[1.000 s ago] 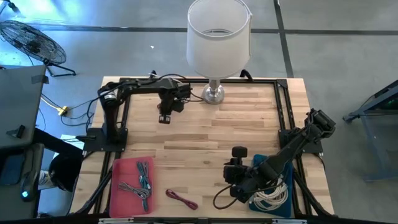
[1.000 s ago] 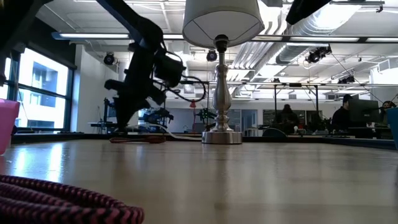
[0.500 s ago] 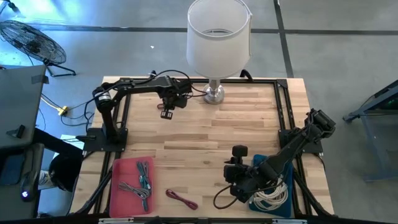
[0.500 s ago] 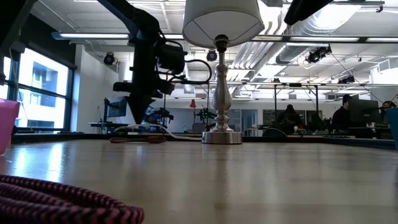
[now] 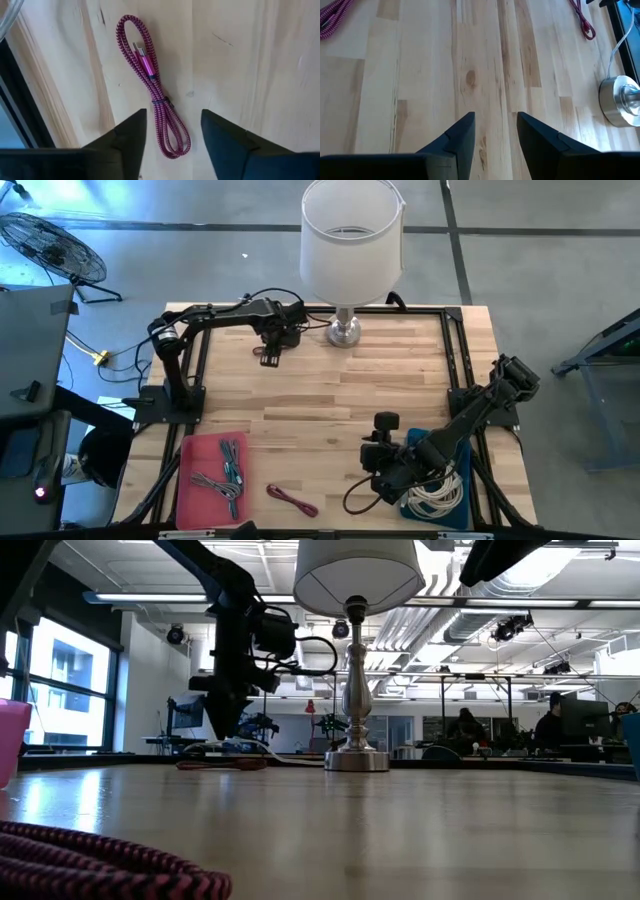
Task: Pick & Place USB Port
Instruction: Put the top red USB cable into the pink bin
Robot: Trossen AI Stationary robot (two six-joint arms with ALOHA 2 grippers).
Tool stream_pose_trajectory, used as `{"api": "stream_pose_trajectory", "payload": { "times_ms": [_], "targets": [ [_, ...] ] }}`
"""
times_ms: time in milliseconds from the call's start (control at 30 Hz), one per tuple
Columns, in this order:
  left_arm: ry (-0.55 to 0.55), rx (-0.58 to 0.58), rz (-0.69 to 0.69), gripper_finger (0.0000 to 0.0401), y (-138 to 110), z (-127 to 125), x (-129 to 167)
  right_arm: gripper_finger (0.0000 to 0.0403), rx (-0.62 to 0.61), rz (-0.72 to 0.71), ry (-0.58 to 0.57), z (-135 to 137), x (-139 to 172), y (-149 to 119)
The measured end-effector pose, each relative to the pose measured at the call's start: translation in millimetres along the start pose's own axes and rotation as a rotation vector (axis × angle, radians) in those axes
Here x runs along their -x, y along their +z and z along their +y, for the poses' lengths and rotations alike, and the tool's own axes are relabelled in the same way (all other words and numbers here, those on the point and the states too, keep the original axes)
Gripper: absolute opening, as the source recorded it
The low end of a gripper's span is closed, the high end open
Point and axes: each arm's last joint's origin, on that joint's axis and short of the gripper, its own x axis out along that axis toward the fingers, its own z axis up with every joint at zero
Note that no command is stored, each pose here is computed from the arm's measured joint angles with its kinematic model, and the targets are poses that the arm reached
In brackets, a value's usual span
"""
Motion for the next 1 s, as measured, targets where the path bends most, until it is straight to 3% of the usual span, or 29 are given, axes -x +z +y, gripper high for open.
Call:
{"api": "stream_pose_trajectory", "payload": {
  "times_ms": [167, 700, 1000],
  "targets": [
    [0.000, 0.001, -0.007, 0.0204, 0.3, 0.6, 0.1, 0.0138, -0.003, 0.000, 0.000, -0.1, -0.1, 0.1],
    [-0.101, 0.096, -0.025, 0.0205, -3.0, 17.2, -26.6, 0.0138, -0.013, -0.003, 0.004, 0.3, 0.0, 0.4],
    [-0.093, 0.105, -0.041, 0.0205, -1.6, 20.7, -31.0, 0.0138, -0.012, -0.001, 0.003, 0.2, 0.0, 0.2]
  ]
}}
